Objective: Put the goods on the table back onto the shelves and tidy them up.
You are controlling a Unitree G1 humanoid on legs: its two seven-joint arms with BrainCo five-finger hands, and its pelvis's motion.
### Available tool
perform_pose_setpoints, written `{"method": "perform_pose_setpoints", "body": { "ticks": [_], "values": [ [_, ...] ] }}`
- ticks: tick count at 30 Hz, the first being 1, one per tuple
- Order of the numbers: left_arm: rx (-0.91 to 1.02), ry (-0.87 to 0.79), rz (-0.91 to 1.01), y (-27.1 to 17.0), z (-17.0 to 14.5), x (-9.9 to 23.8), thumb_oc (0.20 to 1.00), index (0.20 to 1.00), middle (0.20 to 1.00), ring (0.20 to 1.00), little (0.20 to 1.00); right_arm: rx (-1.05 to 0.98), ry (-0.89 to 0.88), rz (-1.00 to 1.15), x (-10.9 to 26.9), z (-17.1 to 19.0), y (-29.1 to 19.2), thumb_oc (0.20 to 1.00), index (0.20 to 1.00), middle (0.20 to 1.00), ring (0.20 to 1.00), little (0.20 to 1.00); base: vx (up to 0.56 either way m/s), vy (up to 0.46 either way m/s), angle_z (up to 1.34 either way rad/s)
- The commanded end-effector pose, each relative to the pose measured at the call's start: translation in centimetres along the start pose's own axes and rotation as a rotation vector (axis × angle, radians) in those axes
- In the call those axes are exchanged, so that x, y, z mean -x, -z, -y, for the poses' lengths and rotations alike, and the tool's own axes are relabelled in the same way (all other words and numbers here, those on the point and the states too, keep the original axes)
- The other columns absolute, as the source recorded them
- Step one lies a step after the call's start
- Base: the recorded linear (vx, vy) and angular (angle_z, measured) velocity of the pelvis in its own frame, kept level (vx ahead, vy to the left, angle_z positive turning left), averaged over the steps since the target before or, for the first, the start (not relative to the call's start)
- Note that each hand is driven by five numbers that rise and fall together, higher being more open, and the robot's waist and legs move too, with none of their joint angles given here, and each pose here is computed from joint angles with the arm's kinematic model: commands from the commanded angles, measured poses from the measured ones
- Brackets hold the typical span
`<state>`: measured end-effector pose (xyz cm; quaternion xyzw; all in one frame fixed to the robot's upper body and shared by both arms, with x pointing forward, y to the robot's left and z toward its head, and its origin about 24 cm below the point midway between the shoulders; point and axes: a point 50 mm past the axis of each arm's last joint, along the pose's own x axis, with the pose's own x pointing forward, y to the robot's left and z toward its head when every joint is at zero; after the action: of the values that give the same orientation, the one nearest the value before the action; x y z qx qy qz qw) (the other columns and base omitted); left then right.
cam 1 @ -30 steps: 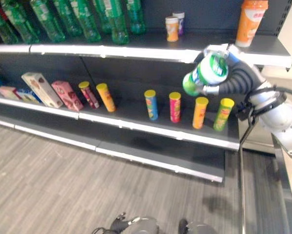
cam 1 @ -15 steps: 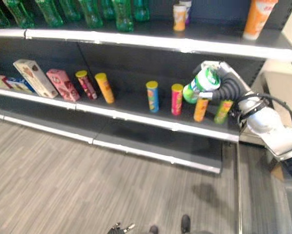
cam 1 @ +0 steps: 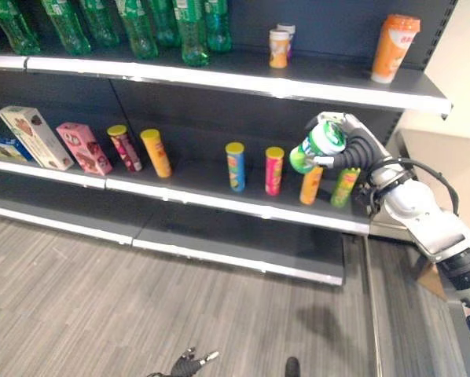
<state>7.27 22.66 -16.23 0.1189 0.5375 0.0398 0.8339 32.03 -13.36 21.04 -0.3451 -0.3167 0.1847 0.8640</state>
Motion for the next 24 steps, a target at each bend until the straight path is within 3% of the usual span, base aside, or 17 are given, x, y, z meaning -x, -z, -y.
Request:
{"method": "perform_pose_setpoints", "body": {
  "ticks": [1,17,18,24],
  "values": [
    [-0.091,-0.004,-0.010,-0.1,-0.5,-0.2,1.000,1.000,1.000,1.000,1.000,-0.019,0.005,0.071,-1.6,0.9,-1.3,0.200,0.200,0.200,0.200,0.200,-0.01,0.008,-0.17],
    [-0.092,0.009,0.047,-1.9,0.3,-0.5,1.000,1.000,1.000,1.000,1.000,-0.057,-0.071,0.069,-2.3,-1.1,-1.4,0.200,0.200,0.200,0.200,0.200,-0.01,-0.013,-0.08],
    [-0.308,-0.006,0.162,-5.8,-1.9,-1.0,1.000,1.000,1.000,1.000,1.000,0.067,0.315,-0.226,8.4,7.4,3.7,0.200,0.200,0.200,0.200,0.200,-0.01,-0.032,0.01],
    [-0.281,-0.019,0.100,-4.2,-2.5,-0.9,1.000,1.000,1.000,1.000,1.000,0.100,0.260,-0.217,7.8,7.4,3.5,0.200,0.200,0.200,0.200,0.200,0.00,-0.024,0.19]
  ]
}}
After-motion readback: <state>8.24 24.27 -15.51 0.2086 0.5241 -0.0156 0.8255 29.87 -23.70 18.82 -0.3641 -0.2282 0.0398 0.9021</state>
